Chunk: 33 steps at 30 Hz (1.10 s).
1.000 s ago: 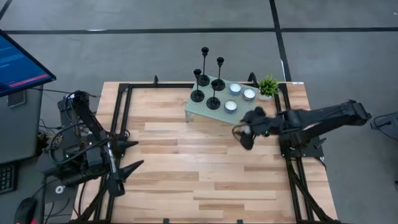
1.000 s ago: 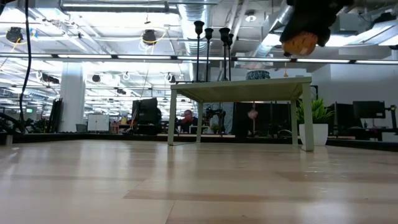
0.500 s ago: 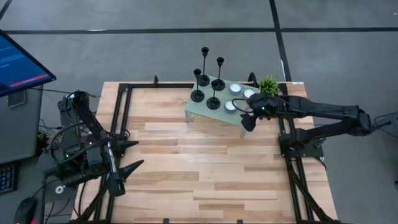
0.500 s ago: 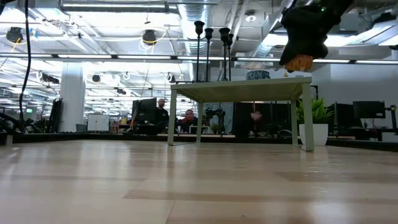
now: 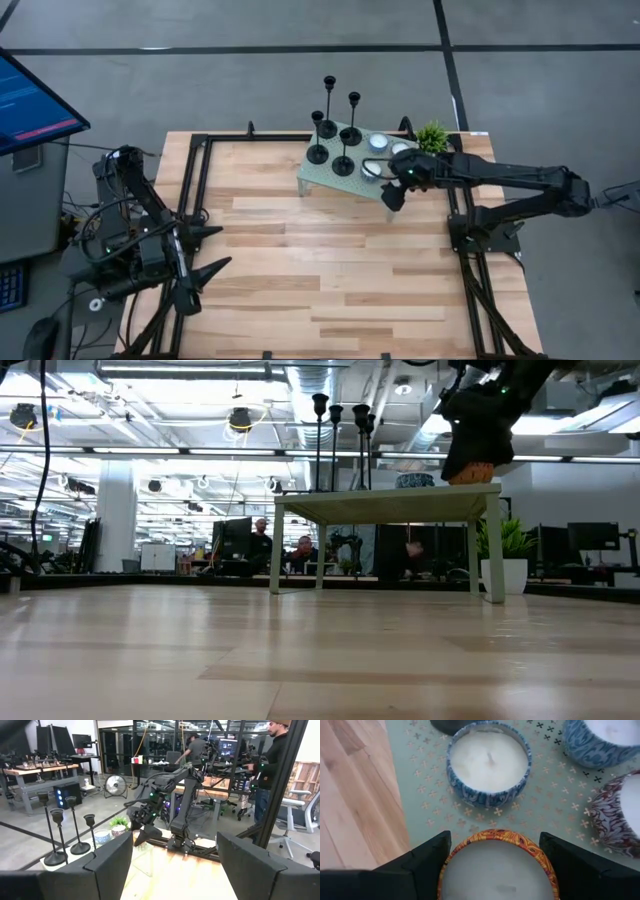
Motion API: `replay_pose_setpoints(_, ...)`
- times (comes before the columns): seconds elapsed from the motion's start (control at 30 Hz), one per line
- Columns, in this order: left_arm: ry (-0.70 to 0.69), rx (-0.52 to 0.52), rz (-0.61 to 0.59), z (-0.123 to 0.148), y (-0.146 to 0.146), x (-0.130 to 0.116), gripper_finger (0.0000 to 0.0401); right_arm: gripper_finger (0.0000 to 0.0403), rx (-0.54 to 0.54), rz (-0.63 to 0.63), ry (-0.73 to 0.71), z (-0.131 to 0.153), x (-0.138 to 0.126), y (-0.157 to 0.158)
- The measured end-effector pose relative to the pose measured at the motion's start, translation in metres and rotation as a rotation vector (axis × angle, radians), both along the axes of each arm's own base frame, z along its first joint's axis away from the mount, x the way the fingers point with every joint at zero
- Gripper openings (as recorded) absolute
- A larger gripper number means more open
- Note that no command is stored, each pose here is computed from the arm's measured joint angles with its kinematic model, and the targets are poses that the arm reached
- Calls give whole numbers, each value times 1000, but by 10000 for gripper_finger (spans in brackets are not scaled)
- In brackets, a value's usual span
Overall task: Pick & Place candle stick holders
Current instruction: Put the orange scented candle on the shelf, then return to Home Position
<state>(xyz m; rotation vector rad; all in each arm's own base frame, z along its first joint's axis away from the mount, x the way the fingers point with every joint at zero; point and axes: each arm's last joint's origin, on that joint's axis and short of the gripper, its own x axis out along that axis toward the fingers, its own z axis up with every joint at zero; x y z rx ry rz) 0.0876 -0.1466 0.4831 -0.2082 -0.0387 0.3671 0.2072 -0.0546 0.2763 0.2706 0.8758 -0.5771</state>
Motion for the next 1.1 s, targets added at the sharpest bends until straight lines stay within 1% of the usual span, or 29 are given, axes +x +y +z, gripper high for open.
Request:
replay_pose_setpoints(0.17, 0, -1, 0, 0, 0, 0, 287, 290, 6, -2, -1, -1, 1, -3)
replay_pose_setpoints(0.47, 0, -1, 0, 0, 0, 0, 287, 321, 2, 9, 4, -1, 1, -3)
replay_pose_setpoints(0.63, 0, -1, 0, 0, 0, 0, 287, 332, -4, 5, -2, 2, -2, -4)
replay_pose_setpoints(0.77, 0, 0, 0, 0, 0, 0, 287, 334, -39, 4, -80, 26, -10, -2)
replay_pose_setpoints(0.9, 0, 0, 0, 0, 0, 0, 287, 332, -87, -20, -165, 58, -27, 1)
replay_pose_setpoints(1.0, 11, 28, 15, 0, 1, 2, 287, 331, -116, -20, -279, 83, -46, 7)
replay_pose_setpoints(1.1, 23, 54, 73, -6, 5, 11, 287, 330, -156, -22, -426, 103, -70, 17)
